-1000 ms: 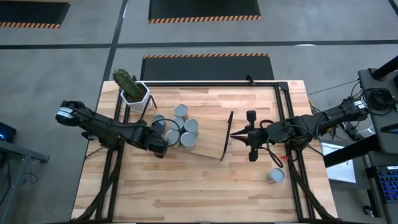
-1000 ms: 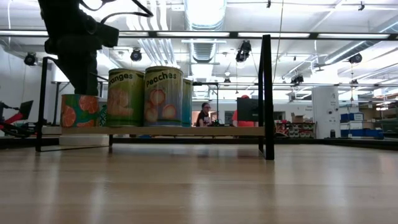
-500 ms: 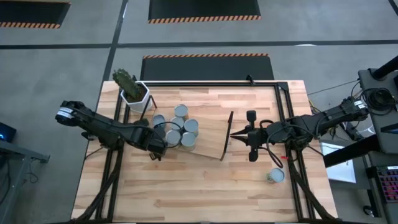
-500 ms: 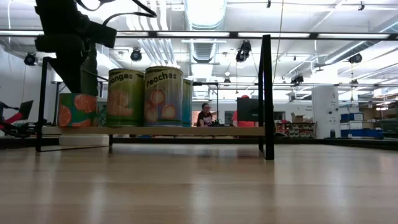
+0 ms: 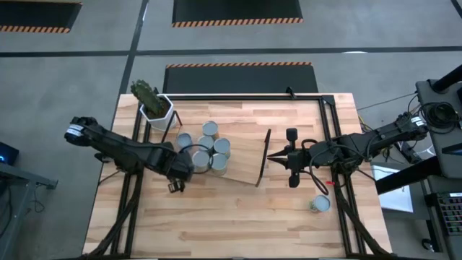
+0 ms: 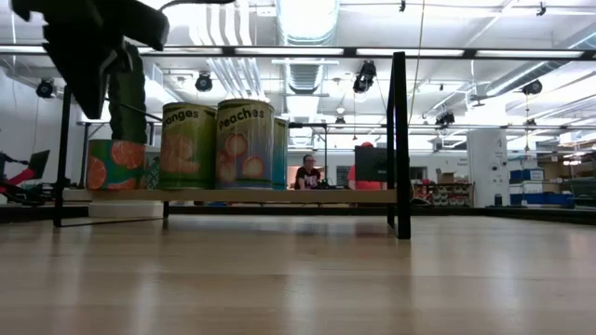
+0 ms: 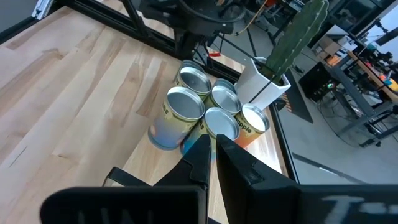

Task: Pick and place cans onto a shelf
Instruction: Adjust the small canned oranges can on the shelf

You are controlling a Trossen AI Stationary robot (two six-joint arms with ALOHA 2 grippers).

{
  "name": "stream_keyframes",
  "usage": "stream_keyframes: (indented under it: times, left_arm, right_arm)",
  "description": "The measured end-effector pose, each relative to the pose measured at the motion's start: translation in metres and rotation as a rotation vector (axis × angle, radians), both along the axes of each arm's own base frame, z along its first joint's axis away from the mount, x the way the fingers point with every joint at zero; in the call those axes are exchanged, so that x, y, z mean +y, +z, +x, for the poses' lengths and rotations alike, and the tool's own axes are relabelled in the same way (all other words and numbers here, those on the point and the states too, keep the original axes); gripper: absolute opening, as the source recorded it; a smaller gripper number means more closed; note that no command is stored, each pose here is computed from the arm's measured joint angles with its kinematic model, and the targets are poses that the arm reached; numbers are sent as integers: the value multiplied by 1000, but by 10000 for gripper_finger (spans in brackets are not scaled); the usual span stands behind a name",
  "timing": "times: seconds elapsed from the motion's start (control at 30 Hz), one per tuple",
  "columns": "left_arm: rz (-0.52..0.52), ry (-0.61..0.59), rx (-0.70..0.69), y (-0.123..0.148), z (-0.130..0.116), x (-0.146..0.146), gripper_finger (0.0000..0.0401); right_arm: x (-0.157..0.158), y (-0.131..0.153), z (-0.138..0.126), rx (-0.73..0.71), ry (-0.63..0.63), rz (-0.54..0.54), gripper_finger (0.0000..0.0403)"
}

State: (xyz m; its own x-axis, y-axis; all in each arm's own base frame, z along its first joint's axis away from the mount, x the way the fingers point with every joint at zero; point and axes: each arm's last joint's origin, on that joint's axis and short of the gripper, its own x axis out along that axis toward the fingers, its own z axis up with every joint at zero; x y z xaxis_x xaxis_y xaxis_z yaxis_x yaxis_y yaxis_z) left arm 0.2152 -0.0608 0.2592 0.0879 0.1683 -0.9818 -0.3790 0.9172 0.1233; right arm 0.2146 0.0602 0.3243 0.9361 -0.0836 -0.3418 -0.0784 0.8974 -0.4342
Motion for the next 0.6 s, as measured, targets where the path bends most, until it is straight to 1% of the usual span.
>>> stream_keyframes:
  times: [0.1, 0.27, 0.6]
  left_arm:
    - [6, -2, 17, -7, -2, -1, 0]
    - [8, 14, -4, -17, -2, -1, 0]
    - [69, 19, 36, -27, -8, 3, 0]
  right_arm:
    - [0, 0, 0, 1, 0, 0, 13]
    - [0, 0, 0, 2, 0, -1, 13]
    - [0, 0, 0, 2, -1, -1, 13]
